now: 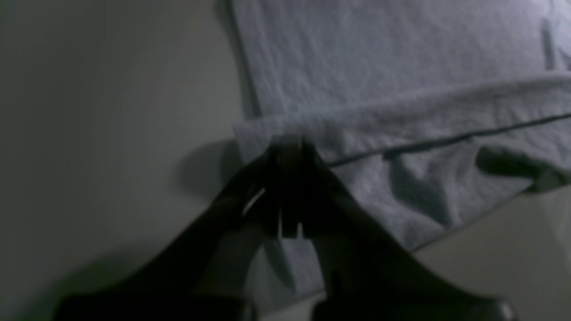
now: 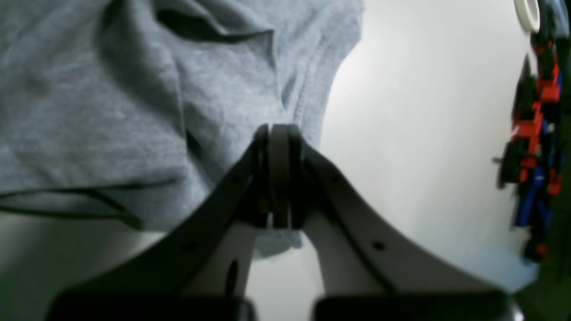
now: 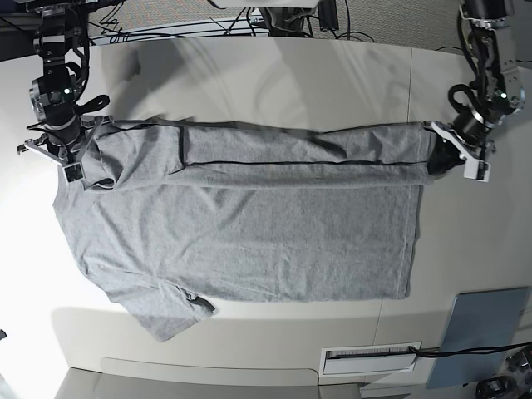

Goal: Fold the T-shirt properly
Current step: 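Lower the fold onto the shirt and open both grippers, then grasp the folded edge with both grippers and drag the shirt toward the arms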

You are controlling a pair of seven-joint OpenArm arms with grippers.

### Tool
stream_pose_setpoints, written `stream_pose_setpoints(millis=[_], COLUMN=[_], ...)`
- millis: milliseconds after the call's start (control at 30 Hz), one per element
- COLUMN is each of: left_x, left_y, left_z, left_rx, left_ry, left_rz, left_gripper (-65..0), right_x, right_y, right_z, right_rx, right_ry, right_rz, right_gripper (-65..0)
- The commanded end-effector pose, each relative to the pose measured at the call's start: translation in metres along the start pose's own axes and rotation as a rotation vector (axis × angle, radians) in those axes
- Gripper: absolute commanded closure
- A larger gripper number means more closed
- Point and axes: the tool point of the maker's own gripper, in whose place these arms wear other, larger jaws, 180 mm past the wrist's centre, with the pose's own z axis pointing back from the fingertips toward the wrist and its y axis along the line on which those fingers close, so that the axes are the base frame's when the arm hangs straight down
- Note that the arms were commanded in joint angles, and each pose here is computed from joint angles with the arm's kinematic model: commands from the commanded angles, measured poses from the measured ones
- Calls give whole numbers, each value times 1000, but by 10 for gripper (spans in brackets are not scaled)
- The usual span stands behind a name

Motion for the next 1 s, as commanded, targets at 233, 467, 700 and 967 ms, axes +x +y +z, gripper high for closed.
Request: stream_pose_setpoints(millis=[233,467,700,967], left_x=[-3,-17,-54,-93], left_y=[-9,-21,-15,-20], left_z=[-8,-15,-9,13], left_rx=[24,25,80,78], left_ry=[-16,19,141,230], left_rz=[33,59,43,57], left_gripper=[0,0,0,0], right_x=[8,-26,-36,-67], right_y=[-9,12,21,34], right_z=[-4,-31,-29,-21], right_rx=[-11,88,117,157], right_ry=[-45,58,101,191], right_rz=[-12,-51,-41,-8], right_gripper=[0,0,0,0])
